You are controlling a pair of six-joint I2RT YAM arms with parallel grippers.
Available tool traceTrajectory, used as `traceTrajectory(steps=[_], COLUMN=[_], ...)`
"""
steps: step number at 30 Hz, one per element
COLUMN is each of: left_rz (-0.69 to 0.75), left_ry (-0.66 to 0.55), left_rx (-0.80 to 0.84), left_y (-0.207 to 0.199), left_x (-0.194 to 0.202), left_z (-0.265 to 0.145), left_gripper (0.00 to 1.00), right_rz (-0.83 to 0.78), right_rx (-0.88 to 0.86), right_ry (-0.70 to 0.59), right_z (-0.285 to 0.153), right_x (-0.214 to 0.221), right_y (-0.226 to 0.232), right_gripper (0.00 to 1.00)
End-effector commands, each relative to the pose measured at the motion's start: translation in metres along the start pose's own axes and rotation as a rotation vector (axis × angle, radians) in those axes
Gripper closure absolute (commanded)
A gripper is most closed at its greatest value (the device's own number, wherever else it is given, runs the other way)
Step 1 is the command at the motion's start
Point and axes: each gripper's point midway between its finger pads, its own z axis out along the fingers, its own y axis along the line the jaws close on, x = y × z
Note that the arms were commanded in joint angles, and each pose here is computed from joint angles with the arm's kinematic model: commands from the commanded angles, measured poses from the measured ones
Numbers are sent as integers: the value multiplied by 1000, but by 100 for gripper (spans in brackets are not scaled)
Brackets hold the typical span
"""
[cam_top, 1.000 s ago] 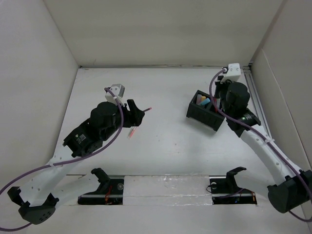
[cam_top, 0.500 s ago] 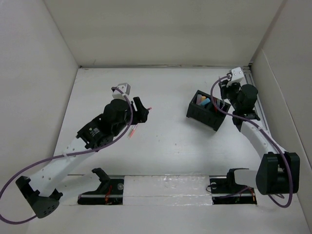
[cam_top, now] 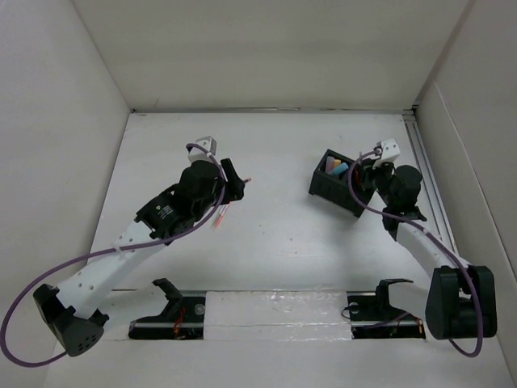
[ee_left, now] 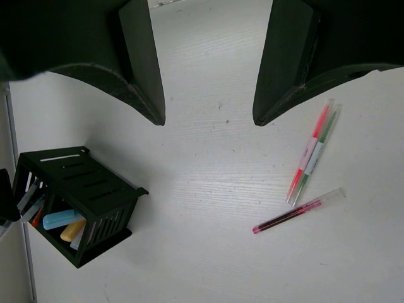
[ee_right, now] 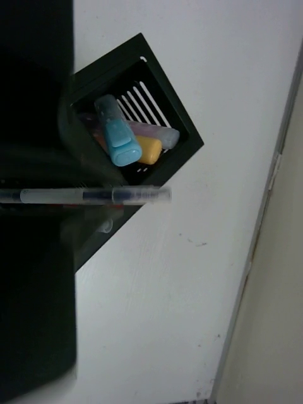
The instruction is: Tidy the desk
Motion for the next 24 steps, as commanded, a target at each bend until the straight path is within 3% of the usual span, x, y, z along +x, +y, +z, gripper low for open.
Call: traceTrajectory(steps=[1,4,8,11,12,14,18,20,22,23,24], left_rz=[-18,-19,11,34,32,29,-70,-101,-106,-112,-120], left_ry=[-20,6,26,48,45,38,53,43,12,1,-9], left_rx=[-16,-49,-75,-116,-131,-151,-126,-121,-114,-128,-126], left_y=[-2,5,3,7,12,21,44,54,56,60,60], left_x=[-8,3,6,12,12,16,9,6,1,-2,-4], left_z=[3,11,26,38,41,46,47,44,33,31,25], left_gripper=[47,48,48,50,50,51,54,54,54,53,53], right_rz=[-24,-58,-110,-114,-110,-105,-101,-98,-102,-106,-103], right_rx=[77,109,101,45,19,-66,-237,-295,-371,-389,-412], right_ry=[-104,-120,-108,-128,-125,-102,-38,56,81,176,217], right_z=[-8,-13,-19,-18,-14,-6,18,36,47,58,61], right_x=[-46,-72,-99,-113,-113,-114,-101,-71,-71,-40,-30], right_y=[-15,-21,-15,8,17,51,122,151,186,199,215], right_gripper=[54,32,28,66,87,99,100,100,95,92,82])
